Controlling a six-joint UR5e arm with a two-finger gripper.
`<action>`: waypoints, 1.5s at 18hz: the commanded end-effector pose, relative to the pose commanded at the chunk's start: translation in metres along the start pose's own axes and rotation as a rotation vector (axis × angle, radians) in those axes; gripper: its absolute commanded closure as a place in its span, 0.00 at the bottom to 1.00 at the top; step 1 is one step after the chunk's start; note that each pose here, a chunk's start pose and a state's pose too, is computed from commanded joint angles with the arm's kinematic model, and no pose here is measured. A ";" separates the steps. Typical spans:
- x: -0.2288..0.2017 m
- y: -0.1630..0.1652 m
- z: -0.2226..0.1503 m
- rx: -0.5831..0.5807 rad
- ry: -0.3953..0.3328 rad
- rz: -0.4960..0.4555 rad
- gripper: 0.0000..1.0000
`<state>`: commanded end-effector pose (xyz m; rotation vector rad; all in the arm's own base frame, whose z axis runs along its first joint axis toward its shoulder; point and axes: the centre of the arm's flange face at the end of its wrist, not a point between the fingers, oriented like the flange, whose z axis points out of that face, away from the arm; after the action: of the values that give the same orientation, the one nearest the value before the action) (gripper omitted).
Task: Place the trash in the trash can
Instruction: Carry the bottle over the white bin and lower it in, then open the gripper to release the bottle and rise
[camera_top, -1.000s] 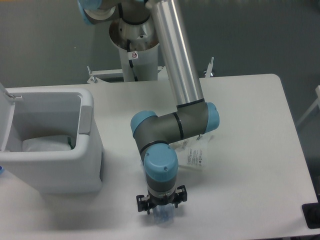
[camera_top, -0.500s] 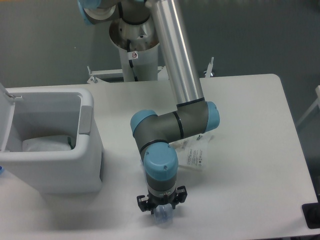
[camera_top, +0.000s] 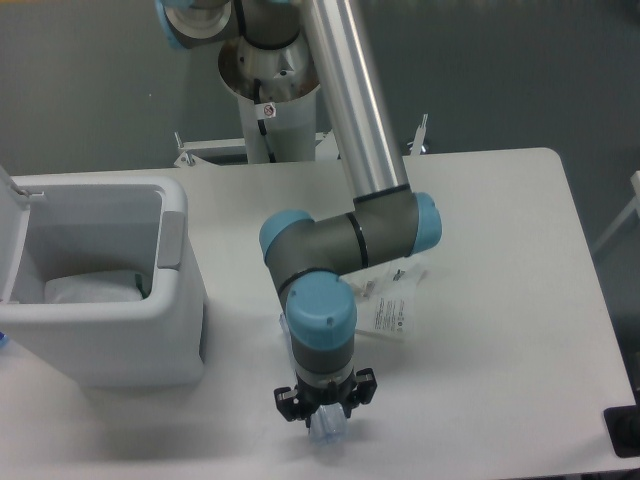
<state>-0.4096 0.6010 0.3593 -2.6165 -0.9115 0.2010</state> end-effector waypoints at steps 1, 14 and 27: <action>-0.011 -0.007 -0.036 0.053 -0.007 -0.014 0.37; 0.061 0.011 -0.318 0.494 0.081 0.041 0.37; 0.194 0.038 -0.288 0.410 0.249 0.142 0.36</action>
<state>-0.1645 0.6107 0.6079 -2.2594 -0.5339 0.0831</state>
